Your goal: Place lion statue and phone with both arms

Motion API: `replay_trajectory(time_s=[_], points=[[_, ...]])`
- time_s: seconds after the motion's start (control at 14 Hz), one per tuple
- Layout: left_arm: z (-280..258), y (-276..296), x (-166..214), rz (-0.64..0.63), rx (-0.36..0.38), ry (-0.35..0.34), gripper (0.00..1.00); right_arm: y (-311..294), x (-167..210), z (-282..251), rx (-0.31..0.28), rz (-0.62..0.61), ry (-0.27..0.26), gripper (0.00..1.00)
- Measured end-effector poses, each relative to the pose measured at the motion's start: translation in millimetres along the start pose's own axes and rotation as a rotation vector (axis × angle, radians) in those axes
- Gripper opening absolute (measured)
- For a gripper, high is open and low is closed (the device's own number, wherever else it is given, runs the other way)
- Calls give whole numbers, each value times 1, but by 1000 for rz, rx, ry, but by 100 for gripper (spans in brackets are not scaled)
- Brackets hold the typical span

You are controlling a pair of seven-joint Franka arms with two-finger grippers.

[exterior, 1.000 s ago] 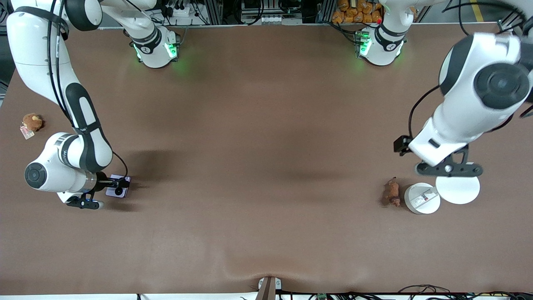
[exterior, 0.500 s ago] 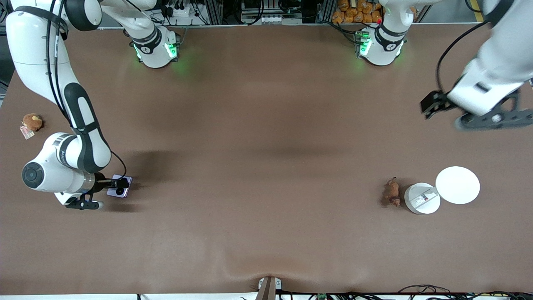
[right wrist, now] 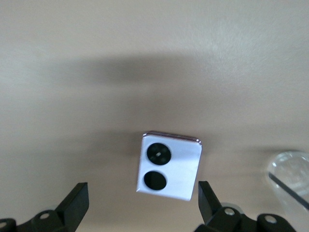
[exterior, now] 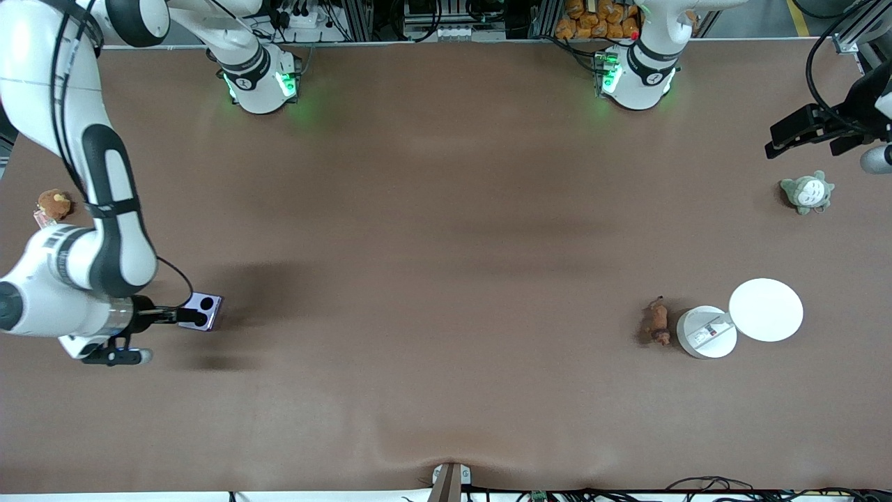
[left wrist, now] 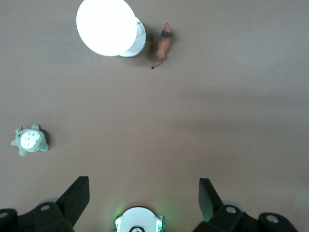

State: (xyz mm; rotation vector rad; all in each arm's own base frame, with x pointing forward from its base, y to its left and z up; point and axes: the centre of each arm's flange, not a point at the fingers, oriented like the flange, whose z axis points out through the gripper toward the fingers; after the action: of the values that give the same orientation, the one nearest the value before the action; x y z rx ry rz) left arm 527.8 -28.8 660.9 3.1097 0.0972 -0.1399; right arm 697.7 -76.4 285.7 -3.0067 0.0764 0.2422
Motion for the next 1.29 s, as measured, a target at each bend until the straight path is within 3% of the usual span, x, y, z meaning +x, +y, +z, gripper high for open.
replay_trajectory(time_s=[0.21,0.5,0.79,0.93,1.29], points=[[5,3,-7,-7,-8,-16,100,-16,-3,-55,15,35,-48,100],[6,16,-24,-1,3,-18,100,-51,-20,-142,16,-13,-104,100],[5,21,-27,5,8,-14,100,-78,-69,-250,2,85,-24,100],[4,20,-25,5,7,-1,100,-95,-104,-294,-45,101,18,100],[0,30,-21,23,52,35,100,-87,-175,-323,-79,100,103,100]])
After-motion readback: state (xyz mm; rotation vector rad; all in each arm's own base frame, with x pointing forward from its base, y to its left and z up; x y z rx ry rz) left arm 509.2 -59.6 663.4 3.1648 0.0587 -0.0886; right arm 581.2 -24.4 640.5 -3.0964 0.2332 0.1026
